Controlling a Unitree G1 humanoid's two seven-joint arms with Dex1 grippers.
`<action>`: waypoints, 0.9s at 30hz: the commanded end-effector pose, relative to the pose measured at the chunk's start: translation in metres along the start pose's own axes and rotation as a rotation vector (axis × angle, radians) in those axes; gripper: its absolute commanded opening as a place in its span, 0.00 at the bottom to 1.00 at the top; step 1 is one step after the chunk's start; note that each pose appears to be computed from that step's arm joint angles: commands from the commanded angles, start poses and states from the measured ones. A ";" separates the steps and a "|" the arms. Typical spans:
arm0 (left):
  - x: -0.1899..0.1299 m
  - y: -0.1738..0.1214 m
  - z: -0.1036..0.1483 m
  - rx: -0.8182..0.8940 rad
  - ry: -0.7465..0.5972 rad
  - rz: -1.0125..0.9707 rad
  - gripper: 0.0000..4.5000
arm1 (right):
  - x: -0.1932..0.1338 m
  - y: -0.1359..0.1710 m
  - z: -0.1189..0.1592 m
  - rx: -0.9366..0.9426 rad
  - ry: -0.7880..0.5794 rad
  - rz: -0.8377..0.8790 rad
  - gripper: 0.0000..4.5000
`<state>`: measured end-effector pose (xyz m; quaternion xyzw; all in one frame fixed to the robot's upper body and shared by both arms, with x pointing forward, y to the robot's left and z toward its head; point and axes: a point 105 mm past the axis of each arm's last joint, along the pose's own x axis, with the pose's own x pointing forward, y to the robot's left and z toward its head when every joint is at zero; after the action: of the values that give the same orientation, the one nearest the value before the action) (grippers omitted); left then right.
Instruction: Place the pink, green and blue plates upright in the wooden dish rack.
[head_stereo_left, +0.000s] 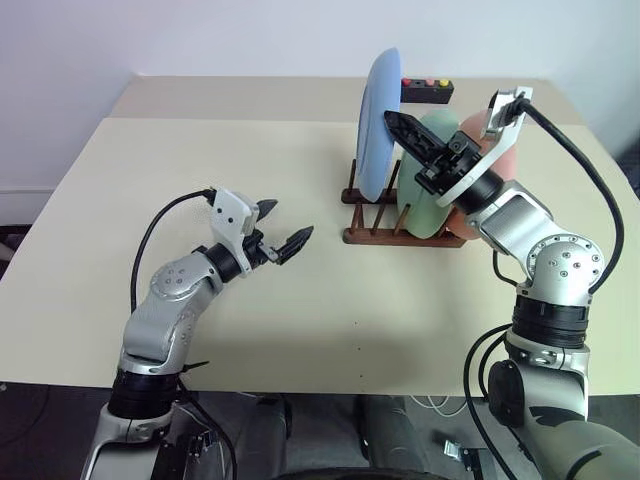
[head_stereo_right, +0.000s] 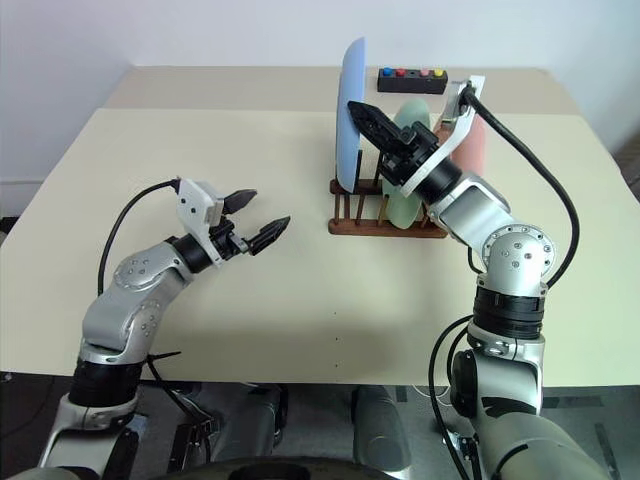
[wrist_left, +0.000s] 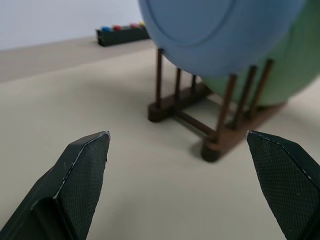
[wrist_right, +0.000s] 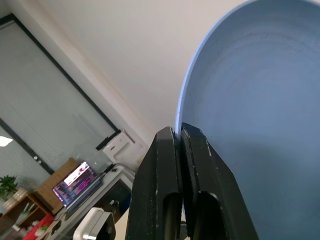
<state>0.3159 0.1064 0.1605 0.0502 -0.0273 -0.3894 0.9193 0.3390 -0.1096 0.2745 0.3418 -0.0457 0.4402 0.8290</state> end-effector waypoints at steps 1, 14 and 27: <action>-0.003 -0.011 0.006 0.019 -0.009 -0.058 0.99 | 0.000 0.008 0.008 -0.007 -0.014 0.030 0.00; -0.001 -0.018 0.000 0.031 0.017 -0.086 0.99 | -0.005 0.001 0.002 0.001 0.025 -0.002 0.00; 0.002 -0.018 0.001 0.030 0.013 -0.076 1.00 | -0.004 0.002 0.005 -0.033 0.015 -0.003 0.98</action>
<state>0.3072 0.0970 0.1481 0.0585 -0.0016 -0.4176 0.9068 0.3397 -0.1110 0.2659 0.3325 -0.0200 0.4365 0.8358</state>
